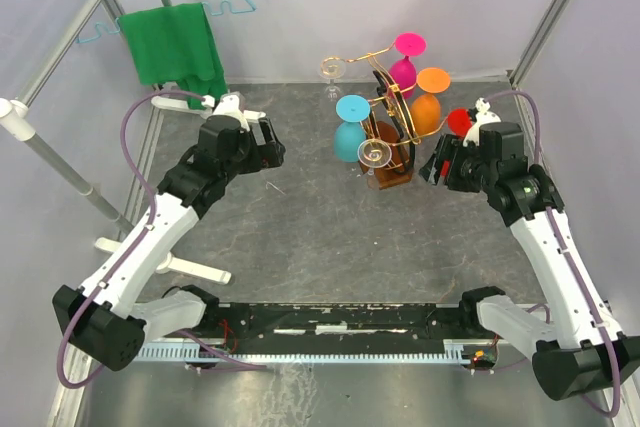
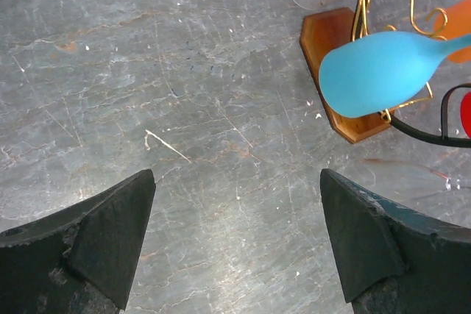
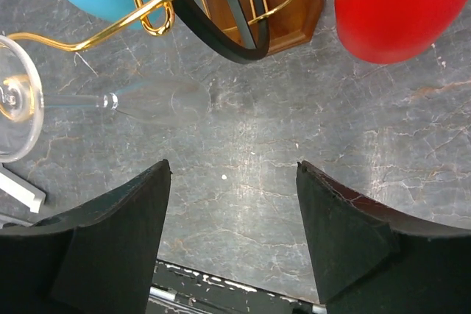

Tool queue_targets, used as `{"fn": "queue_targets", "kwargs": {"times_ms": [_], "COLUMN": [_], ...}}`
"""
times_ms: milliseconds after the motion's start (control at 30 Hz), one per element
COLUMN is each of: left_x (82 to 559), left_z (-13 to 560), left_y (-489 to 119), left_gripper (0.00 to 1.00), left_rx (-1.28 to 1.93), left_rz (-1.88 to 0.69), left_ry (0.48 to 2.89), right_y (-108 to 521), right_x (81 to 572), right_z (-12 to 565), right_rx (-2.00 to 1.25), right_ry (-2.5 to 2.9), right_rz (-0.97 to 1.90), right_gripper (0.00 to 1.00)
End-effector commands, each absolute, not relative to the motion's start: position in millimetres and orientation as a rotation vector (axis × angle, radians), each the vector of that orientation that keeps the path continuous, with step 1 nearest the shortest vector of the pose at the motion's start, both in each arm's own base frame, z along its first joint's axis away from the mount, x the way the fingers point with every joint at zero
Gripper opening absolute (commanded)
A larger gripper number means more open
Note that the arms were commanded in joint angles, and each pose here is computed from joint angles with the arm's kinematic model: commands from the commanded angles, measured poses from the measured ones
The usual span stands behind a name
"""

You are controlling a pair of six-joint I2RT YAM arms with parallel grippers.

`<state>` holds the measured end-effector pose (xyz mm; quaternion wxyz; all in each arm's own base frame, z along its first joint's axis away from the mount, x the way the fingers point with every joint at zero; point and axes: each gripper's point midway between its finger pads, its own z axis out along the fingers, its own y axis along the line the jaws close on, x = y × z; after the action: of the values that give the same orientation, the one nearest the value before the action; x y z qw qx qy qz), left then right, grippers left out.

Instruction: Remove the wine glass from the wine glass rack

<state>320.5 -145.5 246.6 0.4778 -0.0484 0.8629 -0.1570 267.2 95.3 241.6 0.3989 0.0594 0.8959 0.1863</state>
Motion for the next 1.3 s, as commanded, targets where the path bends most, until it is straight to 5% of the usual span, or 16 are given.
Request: {"fn": "queue_targets", "kwargs": {"times_ms": [0,633,1267], "left_x": [318.6,305.8,294.7], "left_z": [258.1,221.3,200.2], "left_y": [-153.9,-146.0,-143.2], "left_gripper": [0.99,0.99,0.99], "left_rx": [-0.033,-0.043,-0.057], "left_rz": [-0.429,-0.397,-0.401], "left_ry": [2.08,2.146,2.188], "right_y": [102.5,160.8,189.6], "right_x": [270.1,299.4,304.8], "right_z": [244.7,305.8,296.7], "right_rx": [0.129,0.142,0.067], "right_ry": [2.244,2.061,2.094], "right_rz": [0.525,0.971,1.087], "right_gripper": [0.79,0.69,0.55]}}
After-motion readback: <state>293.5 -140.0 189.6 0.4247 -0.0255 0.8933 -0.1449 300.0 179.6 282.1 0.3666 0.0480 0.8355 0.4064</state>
